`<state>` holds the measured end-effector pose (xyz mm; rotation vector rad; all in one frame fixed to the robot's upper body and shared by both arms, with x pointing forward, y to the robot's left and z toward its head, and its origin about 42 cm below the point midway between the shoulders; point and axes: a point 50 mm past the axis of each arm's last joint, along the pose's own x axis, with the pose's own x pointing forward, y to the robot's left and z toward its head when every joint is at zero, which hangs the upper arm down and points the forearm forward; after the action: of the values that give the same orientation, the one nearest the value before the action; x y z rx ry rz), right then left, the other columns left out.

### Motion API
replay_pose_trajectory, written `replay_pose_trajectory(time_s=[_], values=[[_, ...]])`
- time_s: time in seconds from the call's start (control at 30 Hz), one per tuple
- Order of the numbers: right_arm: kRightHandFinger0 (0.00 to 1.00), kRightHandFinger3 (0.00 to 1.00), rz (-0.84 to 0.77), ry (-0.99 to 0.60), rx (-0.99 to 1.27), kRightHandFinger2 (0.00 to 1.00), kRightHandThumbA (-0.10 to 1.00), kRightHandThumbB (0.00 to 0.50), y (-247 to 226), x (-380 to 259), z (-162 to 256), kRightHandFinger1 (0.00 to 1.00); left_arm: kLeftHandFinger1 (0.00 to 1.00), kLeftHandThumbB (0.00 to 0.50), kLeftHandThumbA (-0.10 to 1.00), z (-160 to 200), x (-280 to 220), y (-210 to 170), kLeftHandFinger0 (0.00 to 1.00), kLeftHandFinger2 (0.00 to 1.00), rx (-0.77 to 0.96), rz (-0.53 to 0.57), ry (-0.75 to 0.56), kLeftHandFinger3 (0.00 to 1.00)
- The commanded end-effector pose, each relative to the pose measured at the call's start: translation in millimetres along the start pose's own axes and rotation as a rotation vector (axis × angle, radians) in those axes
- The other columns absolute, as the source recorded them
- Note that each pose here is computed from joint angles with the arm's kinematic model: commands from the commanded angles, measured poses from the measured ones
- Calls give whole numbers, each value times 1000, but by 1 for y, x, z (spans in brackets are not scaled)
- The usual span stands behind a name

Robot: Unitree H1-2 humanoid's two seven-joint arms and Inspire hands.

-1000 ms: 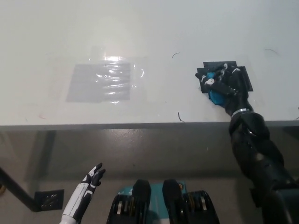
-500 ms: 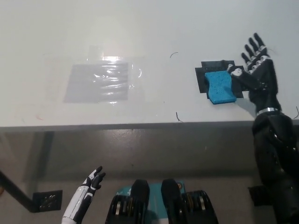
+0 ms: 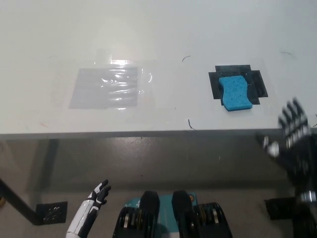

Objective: A soft sponge is kept on the balc marked spot on the table infront of the robot and it uses its right hand fist to press down on it and drrags it across the table in a back and forth manner twice to clean it

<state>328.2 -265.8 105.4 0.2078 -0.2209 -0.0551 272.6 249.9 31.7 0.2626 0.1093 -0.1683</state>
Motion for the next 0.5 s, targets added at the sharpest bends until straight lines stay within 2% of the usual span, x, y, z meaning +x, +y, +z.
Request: replay_pose_trajectory(time_s=[0.0, 0.03, 0.1, 0.17, 0.2, 0.27, 0.33, 0.43, 0.47], values=[[1000, 1000, 433, -218, 35, 1000, 1000, 324, 58, -143, 79, 1000, 1000, 121, 1000, 15, 7, 2, 1000, 1000, 14, -15, -101, 1000], [1000, 1000, 389, -172, 2, 1000, 1000, 327, 53, -134, 66, 1000, 1000, 119, 1000, 16, 9, 2, 1000, 1000, 8, -13, -101, 1000], [1000, 1000, 318, -64, 57, 1000, 1000, 292, 42, -109, 38, 1000, 1000, 119, 1000, 17, 10, 2, 1000, 1000, 17, -6, -112, 1000], [1000, 1000, 302, -34, 78, 1000, 1000, 290, 40, -105, 33, 1000, 1000, 118, 1000, 17, 9, 3, 1000, 1000, 20, -4, -113, 1000], [1000, 1000, 200, 121, 114, 1000, 1000, 225, 21, -81, -2, 1000, 1000, 116, 1000, 18, 7, 4, 1000, 1000, 12, -3, -103, 1000], [1000, 1000, 139, 236, 104, 1000, 1000, 177, 5, -67, -26, 1000, 1000, 107, 1000, 18, 9, 3, 1000, 1000, 7, -8, -106, 1000], [1000, 1000, 121, 306, 97, 1000, 1000, 198, -4, -58, -42, 1000, 1000, 101, 1000, 21, 11, 3, 1000, 1000, 3, -8, -113, 1000], [1000, 1000, 139, 286, 90, 1000, 1000, 172, -1, -45, -37, 1000, 1000, 103, 1000, 30, 21, 10, 1000, 1000, 0, 1, -130, 1000], [1000, 1000, 147, 282, 93, 1000, 1000, 178, -3, -41, -35, 1000, 1000, 92, 1000, 32, 24, 10, 1000, 1000, 8, 4, -140, 1000]])
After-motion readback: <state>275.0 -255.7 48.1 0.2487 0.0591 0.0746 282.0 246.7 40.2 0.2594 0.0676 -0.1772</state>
